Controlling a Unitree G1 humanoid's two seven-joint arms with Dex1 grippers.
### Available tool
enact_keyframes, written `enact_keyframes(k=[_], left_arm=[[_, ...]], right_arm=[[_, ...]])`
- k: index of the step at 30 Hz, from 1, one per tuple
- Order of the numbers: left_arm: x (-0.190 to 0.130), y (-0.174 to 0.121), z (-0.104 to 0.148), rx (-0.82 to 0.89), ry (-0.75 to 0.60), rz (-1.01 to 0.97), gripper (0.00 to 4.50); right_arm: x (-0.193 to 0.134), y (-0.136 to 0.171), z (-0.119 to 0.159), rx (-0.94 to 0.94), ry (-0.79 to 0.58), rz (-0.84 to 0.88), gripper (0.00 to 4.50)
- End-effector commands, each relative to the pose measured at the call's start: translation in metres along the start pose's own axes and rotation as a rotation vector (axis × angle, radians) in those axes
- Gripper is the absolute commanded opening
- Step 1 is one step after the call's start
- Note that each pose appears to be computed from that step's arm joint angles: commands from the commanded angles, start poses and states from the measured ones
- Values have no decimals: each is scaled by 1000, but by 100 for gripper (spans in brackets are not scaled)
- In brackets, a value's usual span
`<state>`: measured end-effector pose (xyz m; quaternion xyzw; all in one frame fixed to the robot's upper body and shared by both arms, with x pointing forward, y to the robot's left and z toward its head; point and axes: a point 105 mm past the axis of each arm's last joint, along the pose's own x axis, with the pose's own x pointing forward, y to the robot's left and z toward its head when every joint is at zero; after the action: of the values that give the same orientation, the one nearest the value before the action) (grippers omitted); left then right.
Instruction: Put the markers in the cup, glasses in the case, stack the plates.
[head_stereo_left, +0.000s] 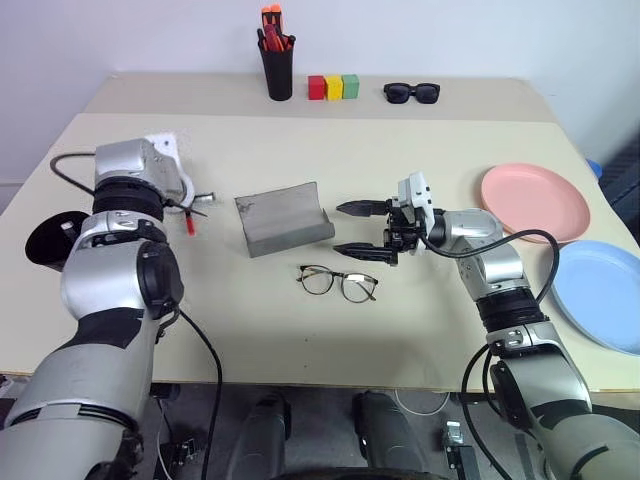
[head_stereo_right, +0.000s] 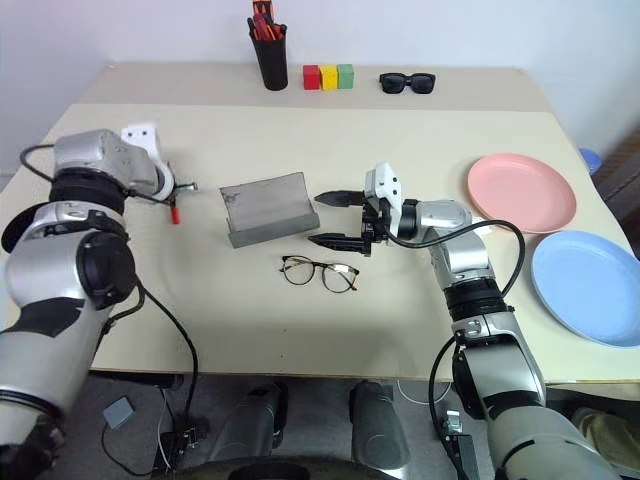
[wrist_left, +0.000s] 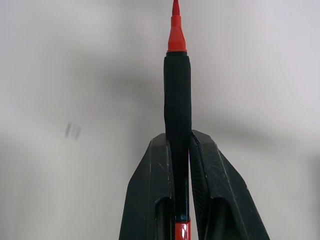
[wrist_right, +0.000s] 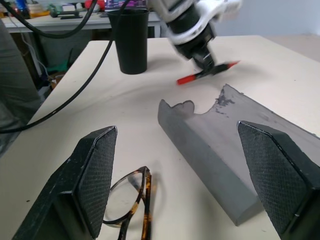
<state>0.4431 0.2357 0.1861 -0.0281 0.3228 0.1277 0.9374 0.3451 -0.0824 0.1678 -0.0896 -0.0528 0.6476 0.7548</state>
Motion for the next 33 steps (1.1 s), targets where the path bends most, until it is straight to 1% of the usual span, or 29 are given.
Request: enact_keyframes(k=[1,4,5,6,8,10,12,13,14,15,16,20,24,25,27,29,33], left_arm=[[-42,-30,38,107,-287,-38,1],[-66,-37,35,139,-442,0,1],[-78,-34,35,144,-542,50,1],[-87,-32,34,145,-611,82,1],[-101,-27,25,128,-707,113,1],[-117,-17,19,137,-845,167,1],[-124,-9,12,151,-913,194,1],[-126,-4,9,124,-930,204,1],[-133,4,6,95,-981,229,1],[-137,9,4,74,-1018,247,1],[-148,15,4,72,-1095,276,1],[-170,22,4,97,-1272,320,1],[-176,36,-3,56,-1330,377,1],[-177,38,-6,79,-1345,391,1],[-178,48,-16,75,-1343,451,1],[-177,53,-21,57,-1335,482,1],[-180,72,-37,-58,-1285,600,1]], right_arm=[[-5,-8,17,-64,-40,-38,392],[-6,-10,17,-60,-44,-49,392],[-6,-10,18,-60,-62,-52,392],[-7,-10,19,-60,-75,-53,392],[-7,-8,27,-56,-146,-49,392],[-8,-6,35,-47,-233,-35,392],[-9,-3,41,-52,-286,-16,392],[-8,-1,42,-52,-302,-2,392],[-9,3,43,-51,-320,21,392],[-9,5,44,-50,-331,36,392],[-9,9,43,-44,-329,68,392],[-7,16,40,-29,-311,138,392],[-4,21,43,-33,-302,177,392],[-2,21,44,-34,-301,181,392],[1,24,45,-34,-293,193,392],[2,25,46,-35,-289,196,392],[6,23,45,-38,-273,190,392]])
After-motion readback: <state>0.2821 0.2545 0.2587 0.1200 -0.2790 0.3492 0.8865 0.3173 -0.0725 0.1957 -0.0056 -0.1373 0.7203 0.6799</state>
